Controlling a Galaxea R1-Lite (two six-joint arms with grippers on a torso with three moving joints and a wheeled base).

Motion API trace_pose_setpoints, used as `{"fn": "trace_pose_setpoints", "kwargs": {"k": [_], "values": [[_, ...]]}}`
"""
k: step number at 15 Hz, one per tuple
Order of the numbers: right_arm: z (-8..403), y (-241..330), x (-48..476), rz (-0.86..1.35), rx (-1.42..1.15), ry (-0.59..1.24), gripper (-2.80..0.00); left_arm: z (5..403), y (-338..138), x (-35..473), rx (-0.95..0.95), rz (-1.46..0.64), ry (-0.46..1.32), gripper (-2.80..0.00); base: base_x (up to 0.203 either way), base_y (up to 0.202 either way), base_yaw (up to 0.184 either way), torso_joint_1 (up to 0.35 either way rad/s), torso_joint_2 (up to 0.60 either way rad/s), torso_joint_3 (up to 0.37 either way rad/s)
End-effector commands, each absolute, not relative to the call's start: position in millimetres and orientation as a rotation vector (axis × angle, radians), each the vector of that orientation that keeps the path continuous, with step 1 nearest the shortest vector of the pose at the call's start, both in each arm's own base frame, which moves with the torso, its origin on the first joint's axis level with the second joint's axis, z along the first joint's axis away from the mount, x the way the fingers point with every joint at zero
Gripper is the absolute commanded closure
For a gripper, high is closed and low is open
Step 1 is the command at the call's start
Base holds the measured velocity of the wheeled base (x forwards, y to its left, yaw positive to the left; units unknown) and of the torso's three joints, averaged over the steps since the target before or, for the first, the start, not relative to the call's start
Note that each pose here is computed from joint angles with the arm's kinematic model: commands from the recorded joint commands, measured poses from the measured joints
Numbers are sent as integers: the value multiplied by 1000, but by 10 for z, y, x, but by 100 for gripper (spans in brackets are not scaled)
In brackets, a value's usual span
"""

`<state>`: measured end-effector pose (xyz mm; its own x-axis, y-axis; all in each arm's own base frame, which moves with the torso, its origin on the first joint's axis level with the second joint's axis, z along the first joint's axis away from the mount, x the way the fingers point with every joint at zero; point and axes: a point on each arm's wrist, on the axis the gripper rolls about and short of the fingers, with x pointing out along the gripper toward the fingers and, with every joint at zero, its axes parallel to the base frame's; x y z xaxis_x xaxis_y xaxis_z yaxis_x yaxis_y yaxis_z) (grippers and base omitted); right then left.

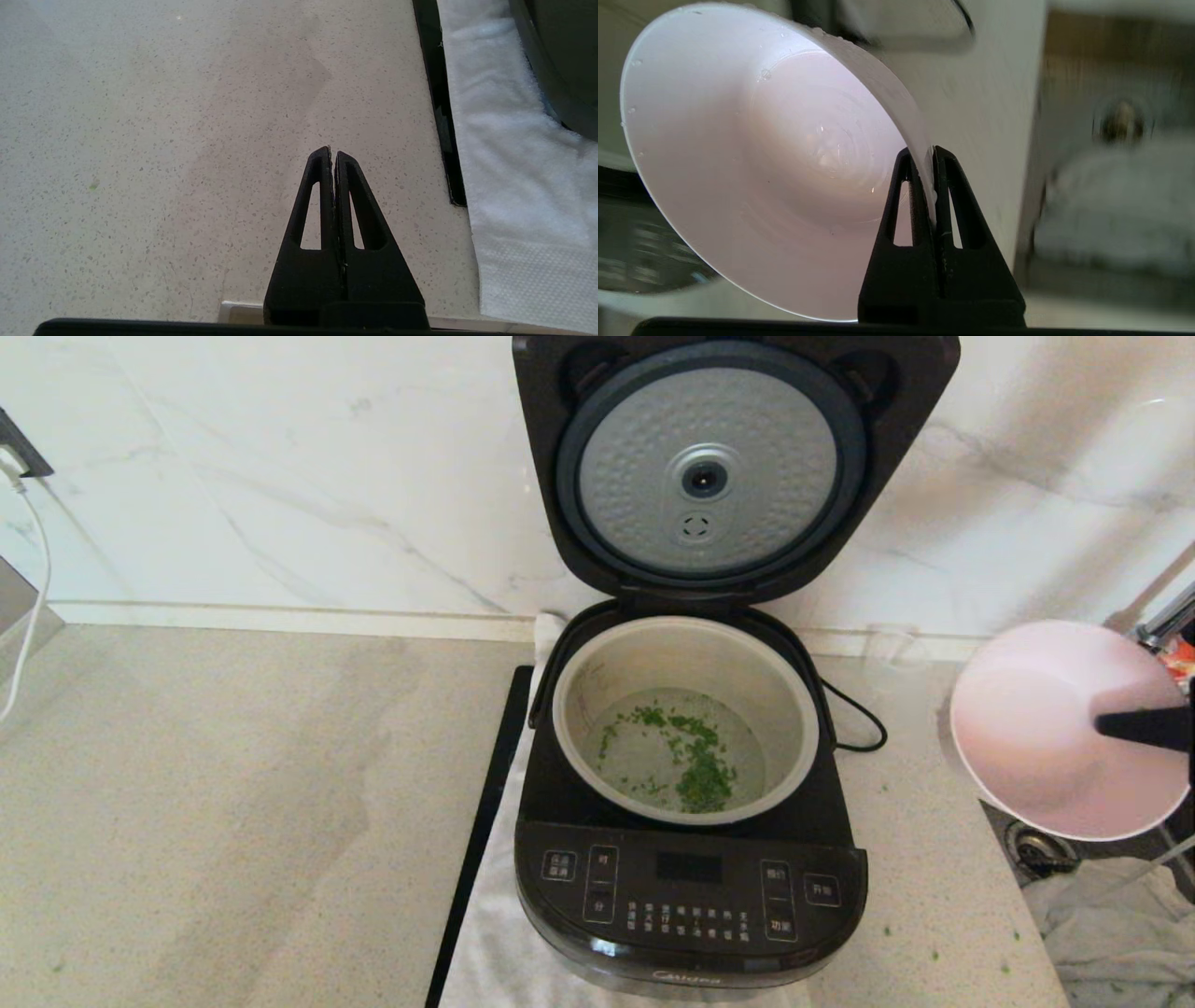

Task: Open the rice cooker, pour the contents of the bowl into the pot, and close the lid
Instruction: Place the bowl on the table

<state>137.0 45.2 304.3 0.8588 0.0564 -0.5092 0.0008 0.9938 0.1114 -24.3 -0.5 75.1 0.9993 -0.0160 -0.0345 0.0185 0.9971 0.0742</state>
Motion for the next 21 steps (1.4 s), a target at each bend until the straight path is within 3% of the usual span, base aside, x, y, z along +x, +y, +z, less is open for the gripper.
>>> {"fn": "trace_pose_setpoints", "kwargs": {"k": [1, 5, 10, 21], "values": [[2738, 249, 1373, -15, 171, 671, 0, 750, -5, -244, 75, -17, 33, 0, 0, 0, 0, 0, 0, 0], [2006, 164, 1401, -13, 231, 979, 0, 750, -5, -244, 75, -17, 33, 0, 0, 0, 0, 0, 0, 0], [1322, 146, 1696, -35, 288, 1044, 0, 750, -5, -245, 75, -17, 32, 0, 0, 0, 0, 0, 0, 0], [884, -42, 2123, -104, 364, 1050, 0, 750, -5, -244, 75, -17, 33, 0, 0, 0, 0, 0, 0, 0]]}}
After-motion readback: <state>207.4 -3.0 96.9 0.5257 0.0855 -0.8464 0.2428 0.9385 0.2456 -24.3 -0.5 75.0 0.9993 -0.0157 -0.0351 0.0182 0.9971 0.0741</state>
